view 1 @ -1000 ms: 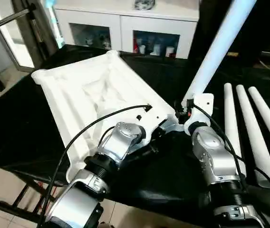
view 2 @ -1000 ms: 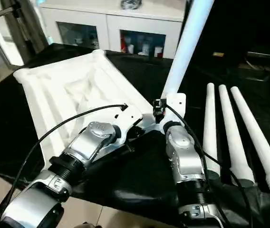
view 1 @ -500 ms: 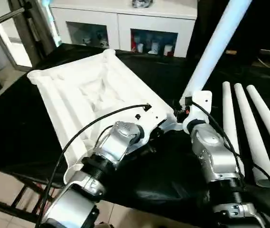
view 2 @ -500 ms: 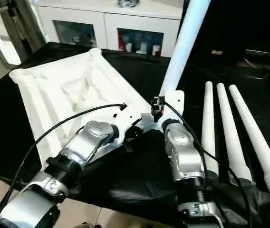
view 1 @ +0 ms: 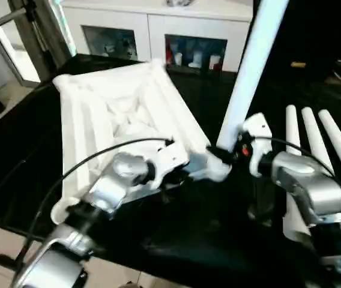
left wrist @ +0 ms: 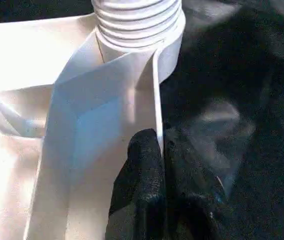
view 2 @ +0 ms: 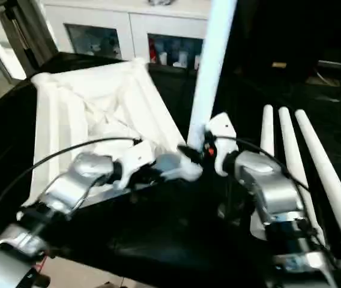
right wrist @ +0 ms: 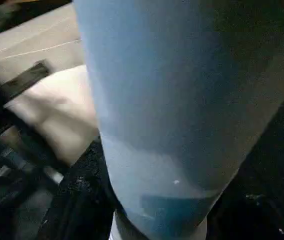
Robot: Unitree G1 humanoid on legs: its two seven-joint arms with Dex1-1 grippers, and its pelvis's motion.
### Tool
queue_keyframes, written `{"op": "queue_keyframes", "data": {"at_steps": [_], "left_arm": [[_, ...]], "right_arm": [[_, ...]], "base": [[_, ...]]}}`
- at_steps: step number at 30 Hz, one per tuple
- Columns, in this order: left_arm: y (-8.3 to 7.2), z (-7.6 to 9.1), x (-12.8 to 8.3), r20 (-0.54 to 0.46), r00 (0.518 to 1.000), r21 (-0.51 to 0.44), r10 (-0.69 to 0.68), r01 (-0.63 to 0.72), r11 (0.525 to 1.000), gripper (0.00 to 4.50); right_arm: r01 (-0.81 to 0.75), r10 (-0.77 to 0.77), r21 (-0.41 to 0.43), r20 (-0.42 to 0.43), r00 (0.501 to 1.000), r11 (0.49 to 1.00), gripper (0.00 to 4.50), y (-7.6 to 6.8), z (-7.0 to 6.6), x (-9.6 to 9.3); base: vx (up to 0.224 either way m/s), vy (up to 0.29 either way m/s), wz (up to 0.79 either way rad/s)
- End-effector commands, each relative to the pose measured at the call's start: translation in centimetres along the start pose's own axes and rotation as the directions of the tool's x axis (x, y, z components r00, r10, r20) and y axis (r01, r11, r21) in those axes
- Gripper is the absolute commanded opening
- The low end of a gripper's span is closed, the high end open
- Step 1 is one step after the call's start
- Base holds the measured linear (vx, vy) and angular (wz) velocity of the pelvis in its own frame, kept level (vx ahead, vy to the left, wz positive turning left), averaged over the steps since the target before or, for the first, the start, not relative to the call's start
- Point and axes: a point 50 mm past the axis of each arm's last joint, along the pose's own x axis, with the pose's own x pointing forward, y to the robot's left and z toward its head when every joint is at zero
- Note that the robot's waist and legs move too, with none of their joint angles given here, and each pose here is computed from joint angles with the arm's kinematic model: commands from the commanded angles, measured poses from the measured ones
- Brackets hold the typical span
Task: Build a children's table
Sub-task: Insert table leg to table base
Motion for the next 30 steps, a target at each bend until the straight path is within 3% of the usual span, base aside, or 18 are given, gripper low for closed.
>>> {"op": "queue_keyframes", "data": {"at_steps": [1, 14, 19, 21, 26, 30], "left_arm": [[-0.8, 1.8, 0.0, 0.064, 0.992, 0.102, -0.112, 0.106, 0.989, 0.00], [-0.1, 1.4, -0.7, 0.055, 0.992, 0.100, -0.114, 0.108, 0.989, 0.00], [0.0, 1.6, -0.3, 0.069, 0.993, 0.072, -0.097, 0.092, 0.993, 0.00], [0.3, 2.0, 0.4, 0.064, 0.997, 0.016, -0.046, 0.045, 0.999, 0.00], [0.9, 3.0, 2.0, 0.018, 0.996, -0.063, 0.083, -0.082, 0.995, 0.00], [0.7, 4.3, 3.9, 0.001, 0.986, -0.136, 0.166, -0.165, 0.977, 0.00]], "right_arm": [[-0.067, 0.108, 0.161, -0.263, 0.959, 0.985, 1.89, 1.6, -6.6, -0.2], [-0.195, 0.236, 0.174, -0.259, 0.937, 0.965, 1.89, 3.2, -7.2, -0.4], [-0.094, 0.138, 0.180, -0.254, 0.957, 0.979, 1.89, 2.9, -7.5, 0.2], [0.045, 0.004, 0.191, -0.249, 0.969, 0.981, 1.89, 2.5, -7.7, 0.9], [0.253, -0.188, 0.232, -0.269, 0.944, 0.939, 1.89, 2.7, -7.8, 2.4], [0.388, -0.312, 0.283, -0.279, 0.908, 0.877, 1.89, 3.3, -7.4, 4.0]], "base": [[0.000, 0.000, 0.00], [0.000, 0.000, 0.00], [0.000, 0.000, 0.00], [0.000, 0.000, 0.00], [0.000, 0.000, 0.00], [0.000, 0.000, 0.00]]}}
